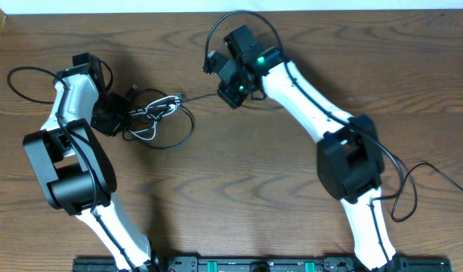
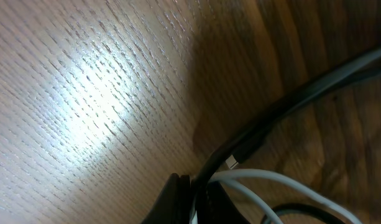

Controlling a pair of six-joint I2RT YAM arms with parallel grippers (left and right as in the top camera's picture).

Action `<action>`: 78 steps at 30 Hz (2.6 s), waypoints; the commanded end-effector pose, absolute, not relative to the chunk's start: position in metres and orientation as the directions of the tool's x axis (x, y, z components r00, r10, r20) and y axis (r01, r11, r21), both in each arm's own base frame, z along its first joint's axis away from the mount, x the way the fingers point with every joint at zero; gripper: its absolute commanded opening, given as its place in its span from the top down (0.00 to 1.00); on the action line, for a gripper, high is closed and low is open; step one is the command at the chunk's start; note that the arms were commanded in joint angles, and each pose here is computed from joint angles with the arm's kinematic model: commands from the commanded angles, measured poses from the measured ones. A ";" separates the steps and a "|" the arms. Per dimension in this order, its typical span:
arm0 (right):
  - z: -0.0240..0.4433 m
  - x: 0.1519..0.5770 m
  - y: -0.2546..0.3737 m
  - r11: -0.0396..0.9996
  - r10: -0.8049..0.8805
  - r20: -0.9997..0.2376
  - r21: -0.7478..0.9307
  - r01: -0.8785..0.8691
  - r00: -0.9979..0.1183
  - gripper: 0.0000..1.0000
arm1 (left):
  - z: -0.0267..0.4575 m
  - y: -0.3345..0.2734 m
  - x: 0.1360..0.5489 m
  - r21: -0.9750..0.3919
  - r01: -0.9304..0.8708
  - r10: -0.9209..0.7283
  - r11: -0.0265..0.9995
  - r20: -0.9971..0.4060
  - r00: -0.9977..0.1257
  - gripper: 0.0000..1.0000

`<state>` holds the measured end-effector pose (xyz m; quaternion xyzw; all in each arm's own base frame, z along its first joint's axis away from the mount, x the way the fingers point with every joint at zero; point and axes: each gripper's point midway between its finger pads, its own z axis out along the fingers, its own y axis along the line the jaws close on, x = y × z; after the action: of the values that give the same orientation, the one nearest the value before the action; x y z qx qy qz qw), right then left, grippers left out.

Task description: Untangle cables

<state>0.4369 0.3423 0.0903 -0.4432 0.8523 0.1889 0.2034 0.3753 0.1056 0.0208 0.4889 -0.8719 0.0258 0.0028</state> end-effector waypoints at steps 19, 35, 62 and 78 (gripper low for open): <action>0.185 0.420 0.344 0.444 -0.613 -0.663 0.160 -0.882 -0.430 0.62 | 0.040 0.080 0.394 -0.244 -0.686 -0.693 0.686 0.069 -0.718 0.48; 0.066 0.425 0.417 0.289 -0.685 -0.668 0.118 -0.950 -0.292 0.45 | 0.108 0.092 0.396 -0.299 -0.778 -0.823 0.552 -0.045 -0.567 0.32; -0.003 0.438 0.448 0.276 -0.640 -0.719 0.115 -0.954 -0.272 0.41 | 0.049 -0.017 0.381 -0.256 -0.897 -0.904 0.360 0.144 -0.403 0.20; -0.014 0.449 0.435 0.341 -0.673 -0.679 0.066 -0.938 -0.293 0.39 | 0.028 0.014 0.404 -0.274 -0.904 -0.943 0.329 -0.045 -0.330 0.92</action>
<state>0.4442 0.4473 0.0096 -0.5358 0.7436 0.2669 0.2978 0.4049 0.0012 0.0359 0.5624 -0.8119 0.1322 -0.0838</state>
